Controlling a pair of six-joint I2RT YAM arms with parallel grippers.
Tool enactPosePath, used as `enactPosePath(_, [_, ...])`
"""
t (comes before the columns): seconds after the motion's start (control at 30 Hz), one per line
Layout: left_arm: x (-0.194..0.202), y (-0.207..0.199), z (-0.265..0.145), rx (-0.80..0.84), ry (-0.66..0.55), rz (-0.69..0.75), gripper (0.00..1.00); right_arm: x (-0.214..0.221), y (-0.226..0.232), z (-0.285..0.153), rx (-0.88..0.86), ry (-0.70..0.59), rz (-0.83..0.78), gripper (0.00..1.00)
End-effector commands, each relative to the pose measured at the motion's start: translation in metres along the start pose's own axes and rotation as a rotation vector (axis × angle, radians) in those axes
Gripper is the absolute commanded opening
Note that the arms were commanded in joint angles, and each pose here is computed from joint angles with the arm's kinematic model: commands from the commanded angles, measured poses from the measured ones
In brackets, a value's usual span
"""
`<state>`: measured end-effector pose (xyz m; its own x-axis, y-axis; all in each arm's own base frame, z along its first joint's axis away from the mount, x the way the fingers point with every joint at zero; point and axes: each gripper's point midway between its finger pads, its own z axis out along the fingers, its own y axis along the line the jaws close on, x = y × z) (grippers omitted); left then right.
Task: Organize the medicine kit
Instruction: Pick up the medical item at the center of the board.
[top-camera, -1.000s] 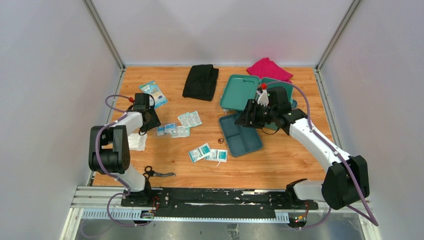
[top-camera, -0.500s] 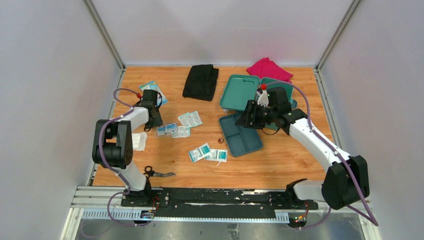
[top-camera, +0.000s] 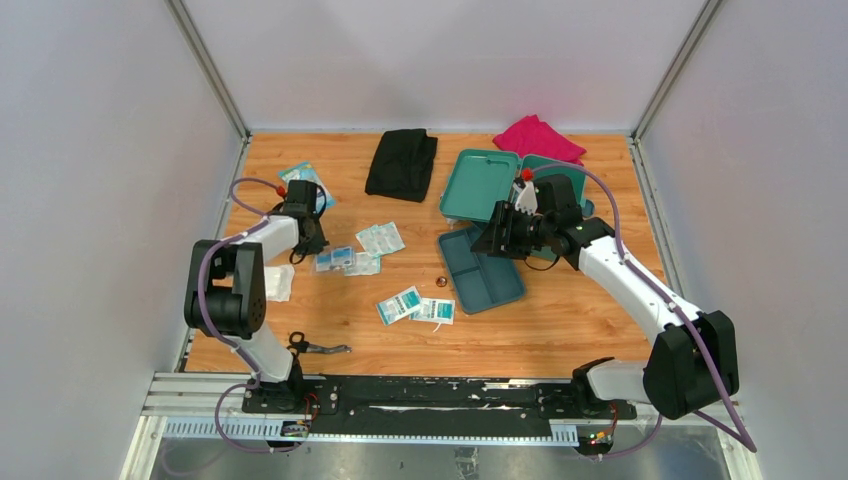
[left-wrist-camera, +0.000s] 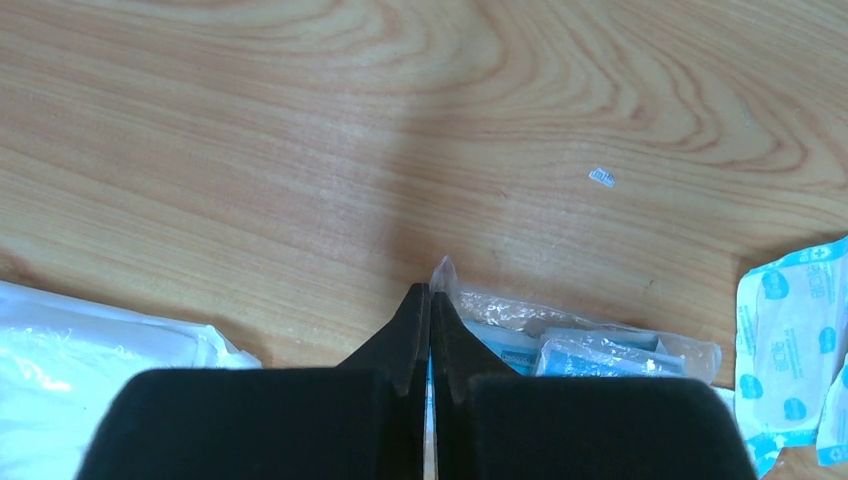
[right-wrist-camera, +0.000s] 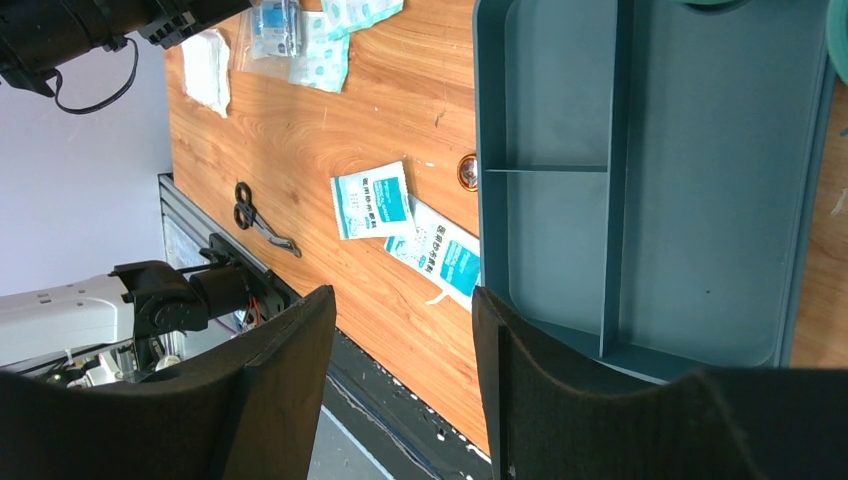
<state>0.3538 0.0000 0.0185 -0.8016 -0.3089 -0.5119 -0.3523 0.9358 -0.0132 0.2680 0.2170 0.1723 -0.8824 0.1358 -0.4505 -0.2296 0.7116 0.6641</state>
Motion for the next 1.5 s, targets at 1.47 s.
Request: enactPosePath(1.47, [0.091,-0.232,-0.455,1.348,-0.344,0.959,0.0,0.038,0.184,-0.137,-0.708,-0.344,-0.951,0.72])
